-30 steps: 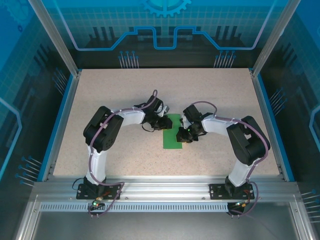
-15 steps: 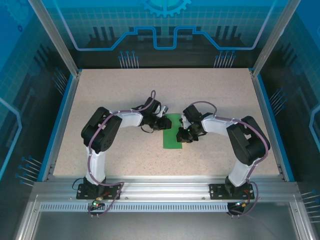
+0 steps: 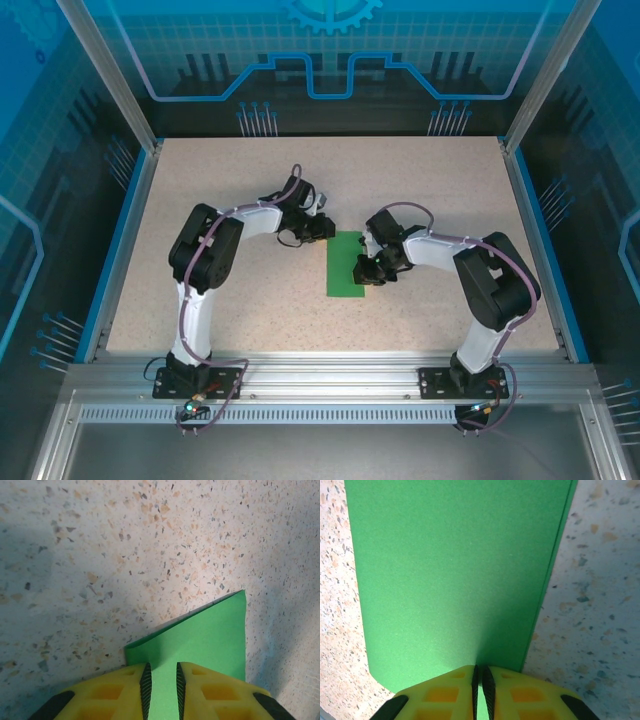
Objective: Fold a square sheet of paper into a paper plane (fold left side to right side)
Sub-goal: First fold the square sheet of paper in half at the center of the table.
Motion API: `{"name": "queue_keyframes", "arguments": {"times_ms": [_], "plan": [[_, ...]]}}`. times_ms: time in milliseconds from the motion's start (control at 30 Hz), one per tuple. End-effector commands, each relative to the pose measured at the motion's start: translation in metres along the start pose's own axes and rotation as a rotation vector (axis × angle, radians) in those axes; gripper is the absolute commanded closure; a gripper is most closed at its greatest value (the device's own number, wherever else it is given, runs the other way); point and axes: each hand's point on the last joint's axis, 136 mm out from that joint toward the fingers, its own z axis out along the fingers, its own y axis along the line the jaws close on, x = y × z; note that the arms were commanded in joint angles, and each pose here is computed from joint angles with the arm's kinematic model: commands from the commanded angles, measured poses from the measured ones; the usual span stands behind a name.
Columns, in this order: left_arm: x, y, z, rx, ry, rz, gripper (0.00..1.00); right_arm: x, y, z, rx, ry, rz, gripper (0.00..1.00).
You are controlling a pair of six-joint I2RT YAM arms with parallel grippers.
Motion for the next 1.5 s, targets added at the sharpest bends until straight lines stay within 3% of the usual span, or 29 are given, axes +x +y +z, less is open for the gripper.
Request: {"name": "queue_keyframes", "arguments": {"times_ms": [0, 500, 767, 900, 1167, 1267, 1467], "plan": [[-0.028, 0.052, 0.006, -0.157, -0.088, 0.001, 0.75, 0.043, -0.042, 0.007, 0.176, 0.135, 0.053, 0.84], [-0.058, 0.046, 0.004, -0.138, -0.094, -0.008, 0.74, 0.047, -0.033, 0.014, 0.106, 0.130, 0.089, 0.83], [-0.064, 0.014, -0.036, -0.085, -0.152, 0.027, 0.67, 0.030, -0.006, 0.013, -0.034, 0.055, 0.092, 0.80], [-0.044, -0.003, -0.063, -0.048, -0.151, 0.015, 0.68, 0.006, 0.017, -0.006, -0.114, -0.069, 0.048, 0.77], [0.030, -0.029, -0.059, 0.037, -0.001, -0.028, 0.68, -0.025, 0.014, -0.054, -0.065, -0.281, 0.006, 0.47], [0.046, -0.038, -0.043, 0.062, 0.045, -0.041, 0.68, -0.027, 0.007, -0.060, -0.074, -0.287, 0.040, 0.42], [0.057, -0.037, -0.014, 0.043, 0.111, -0.056, 0.68, -0.018, -0.005, -0.056, -0.114, -0.242, 0.127, 0.42]]}}
